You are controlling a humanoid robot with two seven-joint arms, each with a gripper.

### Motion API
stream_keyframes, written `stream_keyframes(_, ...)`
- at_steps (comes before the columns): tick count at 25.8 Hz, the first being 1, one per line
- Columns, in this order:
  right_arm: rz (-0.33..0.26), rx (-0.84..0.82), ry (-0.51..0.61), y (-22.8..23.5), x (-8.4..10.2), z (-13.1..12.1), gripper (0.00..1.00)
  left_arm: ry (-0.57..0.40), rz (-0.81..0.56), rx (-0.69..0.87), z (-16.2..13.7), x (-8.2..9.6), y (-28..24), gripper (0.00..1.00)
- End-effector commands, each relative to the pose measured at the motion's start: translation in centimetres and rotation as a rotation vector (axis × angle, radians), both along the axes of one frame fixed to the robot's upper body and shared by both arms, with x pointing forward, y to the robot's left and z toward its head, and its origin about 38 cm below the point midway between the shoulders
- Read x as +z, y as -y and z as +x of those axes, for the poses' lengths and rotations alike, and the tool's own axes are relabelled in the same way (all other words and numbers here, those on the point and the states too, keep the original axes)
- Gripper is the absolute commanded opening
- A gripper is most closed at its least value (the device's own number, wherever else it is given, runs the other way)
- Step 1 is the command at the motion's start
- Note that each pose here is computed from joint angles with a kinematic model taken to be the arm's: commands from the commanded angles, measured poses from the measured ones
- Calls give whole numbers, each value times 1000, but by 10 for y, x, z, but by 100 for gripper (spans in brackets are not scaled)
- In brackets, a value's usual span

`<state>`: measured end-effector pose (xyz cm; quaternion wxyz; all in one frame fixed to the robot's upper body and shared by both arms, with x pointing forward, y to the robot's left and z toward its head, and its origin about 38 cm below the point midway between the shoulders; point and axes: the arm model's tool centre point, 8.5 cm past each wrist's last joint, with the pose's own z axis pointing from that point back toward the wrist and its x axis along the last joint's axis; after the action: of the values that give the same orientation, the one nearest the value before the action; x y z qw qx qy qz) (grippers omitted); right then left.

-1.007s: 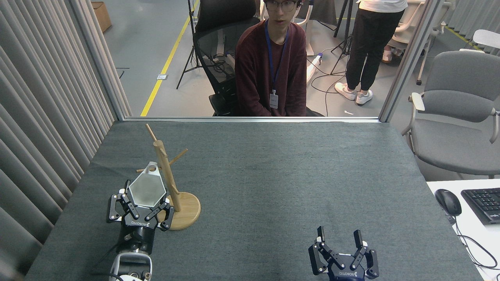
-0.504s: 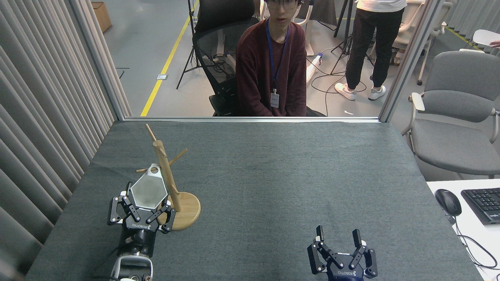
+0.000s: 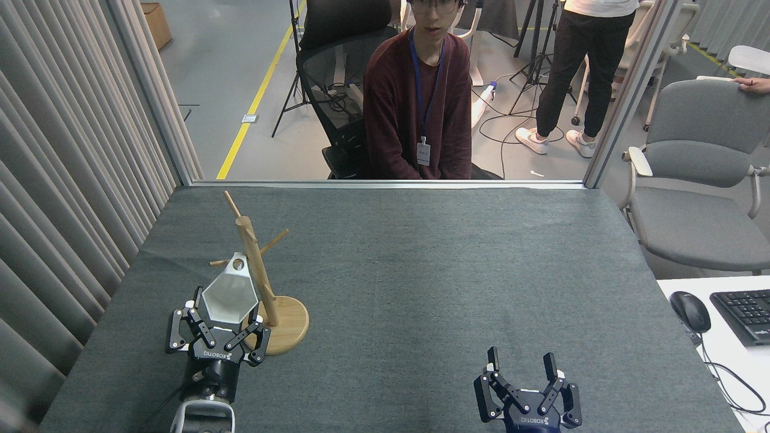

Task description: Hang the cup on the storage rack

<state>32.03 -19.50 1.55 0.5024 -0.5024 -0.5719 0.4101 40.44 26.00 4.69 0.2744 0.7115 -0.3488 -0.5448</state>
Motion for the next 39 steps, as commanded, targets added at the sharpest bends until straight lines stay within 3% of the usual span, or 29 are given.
stream_keyframes(1, 1, -1, 0, 0, 0, 0, 98, -18, 0, 1, -6, -7, -1, 99)
stream_keyframes(10, 1, -1, 6, 0, 2, 2, 98, -37, -6, 0, -22, -16, 0, 99)
stream_keyframes(16, 4, 5, 14, -2, 6, 2, 98, -47, -41, -28, -48, -18, 3, 99)
stream_keyframes(18, -2, 10, 15, 0, 6, 0, 98, -51, -134, -59, -55, -11, 2, 99)
stream_keyframes(21, -7, 14, 6, 1, 3, -3, 98, -40, -393, -99, -68, 6, -6, 99)
stream_keyframes(25, -23, 14, 9, 7, 4, -5, 98, -113, -666, -200, -96, 8, -13, 99)
stream_keyframes(29, -35, 16, 12, 9, 5, -5, 98, -189, -708, -222, -119, -1, -17, 99)
stream_keyframes(39, -41, 15, 12, 11, 4, -7, 98, -171, -779, -215, -120, 0, -21, 99)
